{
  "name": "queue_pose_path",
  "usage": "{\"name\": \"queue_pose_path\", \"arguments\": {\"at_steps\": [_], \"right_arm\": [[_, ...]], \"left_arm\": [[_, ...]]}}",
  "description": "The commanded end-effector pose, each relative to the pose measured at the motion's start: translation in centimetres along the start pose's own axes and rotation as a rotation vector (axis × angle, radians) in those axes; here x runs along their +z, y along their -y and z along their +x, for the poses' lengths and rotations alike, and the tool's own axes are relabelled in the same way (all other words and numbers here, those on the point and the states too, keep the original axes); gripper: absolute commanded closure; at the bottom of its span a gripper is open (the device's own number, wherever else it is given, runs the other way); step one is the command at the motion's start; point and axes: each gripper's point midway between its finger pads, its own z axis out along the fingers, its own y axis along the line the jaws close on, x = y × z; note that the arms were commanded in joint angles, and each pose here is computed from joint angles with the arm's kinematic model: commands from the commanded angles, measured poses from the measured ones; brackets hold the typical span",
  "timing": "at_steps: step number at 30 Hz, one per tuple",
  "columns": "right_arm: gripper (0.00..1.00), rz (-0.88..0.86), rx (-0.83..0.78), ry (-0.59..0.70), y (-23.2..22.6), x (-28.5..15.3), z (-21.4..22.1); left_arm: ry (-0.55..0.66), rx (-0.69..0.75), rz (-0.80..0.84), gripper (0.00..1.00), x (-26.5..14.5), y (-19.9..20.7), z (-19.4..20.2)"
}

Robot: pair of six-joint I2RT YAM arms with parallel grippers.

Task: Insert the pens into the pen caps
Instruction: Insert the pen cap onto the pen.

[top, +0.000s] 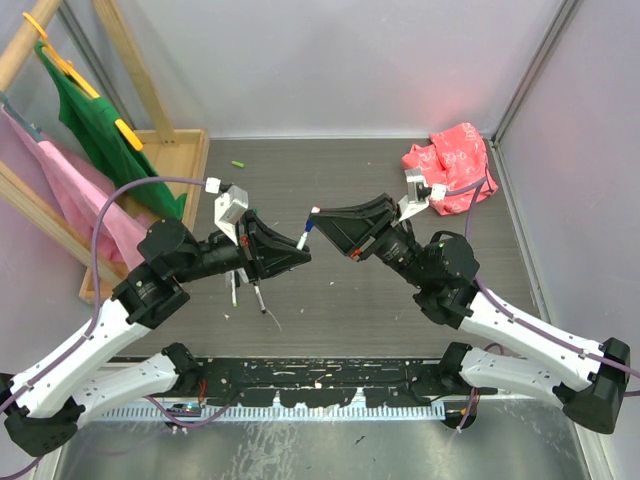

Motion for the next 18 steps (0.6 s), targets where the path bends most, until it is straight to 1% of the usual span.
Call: {"name": "queue_pose_path", "arguments": {"at_steps": [1, 18], "right_arm": [[1.0, -0.049, 0.019, 0.018, -1.4, -0.3, -0.6], [1.0, -0.03, 0.049, -0.031, -0.6, -1.2, 1.6]], "left_arm": [[0.061, 0.047, 0.028, 1.0, -0.1, 1.0, -2.2], [0.069, 0.047, 0.019, 1.0, -0.1, 0.9, -2.5]]}}
